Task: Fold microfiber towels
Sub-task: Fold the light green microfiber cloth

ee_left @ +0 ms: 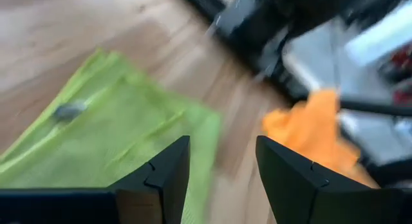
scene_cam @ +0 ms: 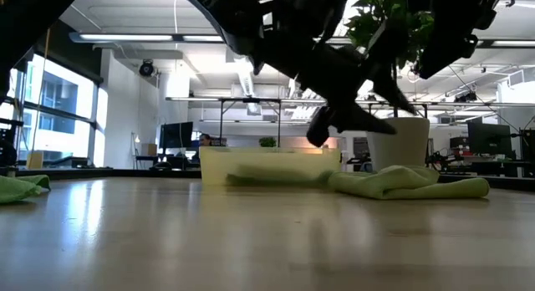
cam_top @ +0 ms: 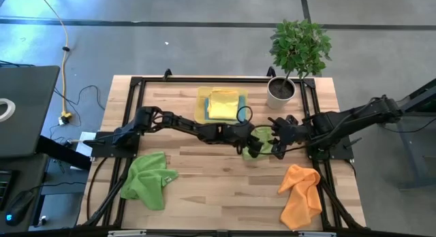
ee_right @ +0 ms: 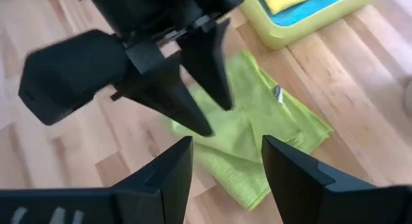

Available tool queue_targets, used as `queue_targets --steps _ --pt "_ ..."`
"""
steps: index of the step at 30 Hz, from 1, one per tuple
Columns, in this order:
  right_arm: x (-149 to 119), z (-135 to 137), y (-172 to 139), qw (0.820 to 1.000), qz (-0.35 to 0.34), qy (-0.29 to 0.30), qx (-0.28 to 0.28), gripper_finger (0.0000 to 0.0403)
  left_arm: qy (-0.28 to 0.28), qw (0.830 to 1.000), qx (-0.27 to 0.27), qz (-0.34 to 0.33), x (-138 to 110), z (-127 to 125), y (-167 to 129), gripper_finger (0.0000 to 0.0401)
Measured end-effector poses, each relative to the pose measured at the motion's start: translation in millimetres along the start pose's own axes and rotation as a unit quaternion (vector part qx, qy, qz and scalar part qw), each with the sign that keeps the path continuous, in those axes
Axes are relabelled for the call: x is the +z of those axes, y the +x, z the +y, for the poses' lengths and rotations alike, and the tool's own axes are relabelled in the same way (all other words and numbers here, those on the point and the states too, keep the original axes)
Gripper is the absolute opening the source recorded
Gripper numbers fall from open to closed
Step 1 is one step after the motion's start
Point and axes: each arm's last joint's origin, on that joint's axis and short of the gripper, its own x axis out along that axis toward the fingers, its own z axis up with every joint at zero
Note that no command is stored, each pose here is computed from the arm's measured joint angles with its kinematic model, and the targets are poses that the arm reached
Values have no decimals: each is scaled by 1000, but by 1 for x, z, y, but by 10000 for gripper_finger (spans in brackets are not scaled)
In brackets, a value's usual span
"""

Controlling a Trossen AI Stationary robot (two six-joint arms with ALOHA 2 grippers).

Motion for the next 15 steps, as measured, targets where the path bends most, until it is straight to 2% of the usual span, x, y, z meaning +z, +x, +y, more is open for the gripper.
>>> queue_targets --steps 9,15 --pt "-1 4 23 993 40 -94 -53 178 73 989 81 103 -11 12 -12 165" --pt "9 -4 33 988 54 -134 -53 177 120 979 113 120 -19 18 -11 165"
